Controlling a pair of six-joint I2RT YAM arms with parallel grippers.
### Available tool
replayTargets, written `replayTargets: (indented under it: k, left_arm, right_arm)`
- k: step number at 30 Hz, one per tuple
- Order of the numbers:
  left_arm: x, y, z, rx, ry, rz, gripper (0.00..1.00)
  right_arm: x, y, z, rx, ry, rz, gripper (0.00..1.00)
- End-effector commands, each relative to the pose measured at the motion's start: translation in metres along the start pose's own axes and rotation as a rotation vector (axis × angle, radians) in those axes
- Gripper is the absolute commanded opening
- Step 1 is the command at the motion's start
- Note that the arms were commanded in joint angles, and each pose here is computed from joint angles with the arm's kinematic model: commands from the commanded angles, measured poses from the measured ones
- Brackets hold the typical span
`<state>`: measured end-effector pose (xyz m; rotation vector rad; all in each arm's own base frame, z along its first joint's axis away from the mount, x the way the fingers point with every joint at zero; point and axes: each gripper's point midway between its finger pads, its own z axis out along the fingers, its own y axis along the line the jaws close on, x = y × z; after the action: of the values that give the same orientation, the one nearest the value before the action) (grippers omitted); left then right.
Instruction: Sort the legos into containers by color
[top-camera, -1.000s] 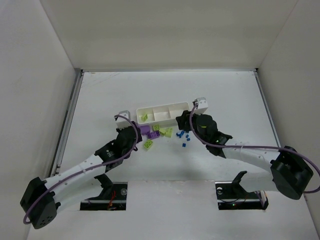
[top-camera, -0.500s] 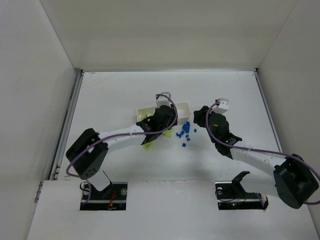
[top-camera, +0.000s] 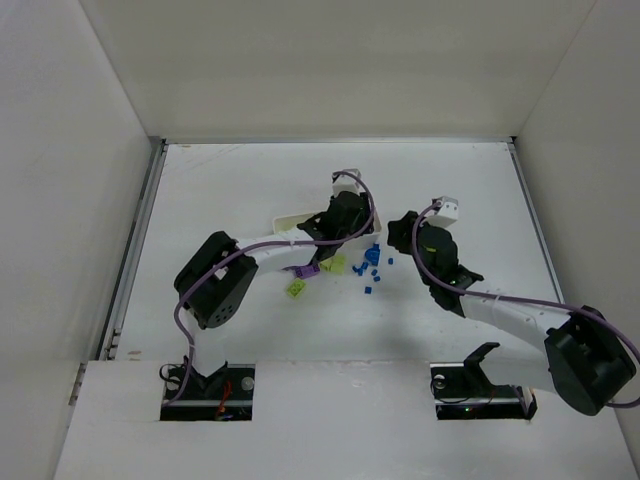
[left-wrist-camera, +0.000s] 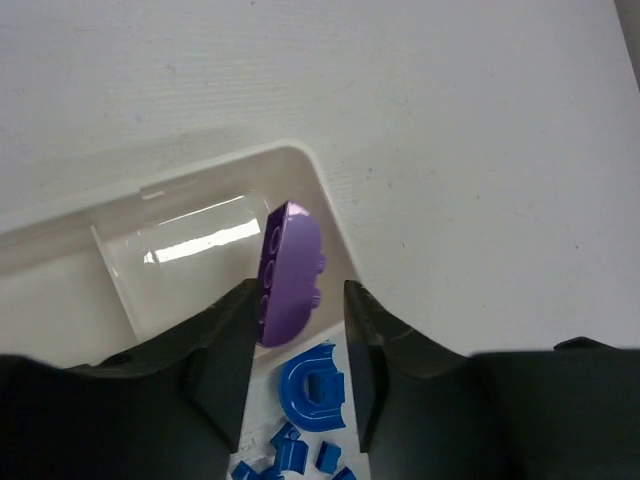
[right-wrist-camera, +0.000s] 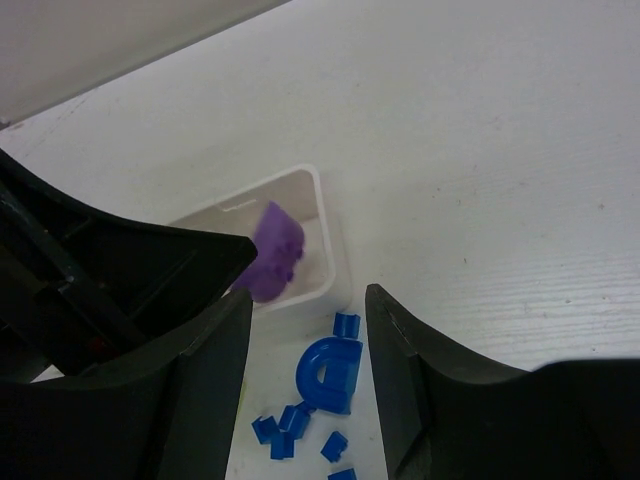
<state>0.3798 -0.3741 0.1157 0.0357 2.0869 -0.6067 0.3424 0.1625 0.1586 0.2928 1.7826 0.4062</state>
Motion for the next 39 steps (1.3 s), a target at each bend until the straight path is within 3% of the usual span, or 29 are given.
replayTargets:
  k: [1,7,9,12,16,18,24,30,39]
  left_arm:
    - [-0.039,-0.016,-0.014,0.048,-0.096,-0.007,0.41]
    - [-0.044,0.007,-0.058,0.018,-0.131,0.032,0.45]
    - [-0.031,0.029,-0.093,0.001,-0.118,0.054,0.37]
    - [-0.005,0.061,-0.129,-0.056,-0.098,0.097,0.38]
    - [0.028,0.100,-0.164,-0.138,-0.041,0.157,0.47]
    - [0.048,0.116,-0.174,-0.158,0.007,0.174,0.55]
    - [0.092,0.130,-0.184,-0.183,0.126,0.201,0.62]
    - [0.110,0.134,-0.176,-0.206,0.190,0.230,0.62]
    - [0.116,0.152,-0.167,-0.302,0.192,0.267,0.60]
  right_arm:
    - [-0.020,0.005,0.000,-0.015,-0.072,0.050,0.55]
    - [-0.022,0.010,-0.001,-0.028,-0.074,0.044,0.54]
    - [-0.018,0.022,-0.001,-0.067,-0.051,0.028,0.46]
    - [-0.011,0.041,-0.005,-0.113,-0.032,-0.018,0.38]
    - [-0.006,0.052,-0.005,-0.141,-0.016,-0.051,0.42]
    - [0.002,0.061,-0.005,-0.164,0.002,-0.082,0.50]
    - [0.026,0.089,-0.009,-0.257,0.066,-0.194,0.63]
    - [0.059,0.110,-0.009,-0.292,0.145,-0.276,0.64]
    - [0.070,0.115,-0.010,-0.306,0.173,-0.293,0.64]
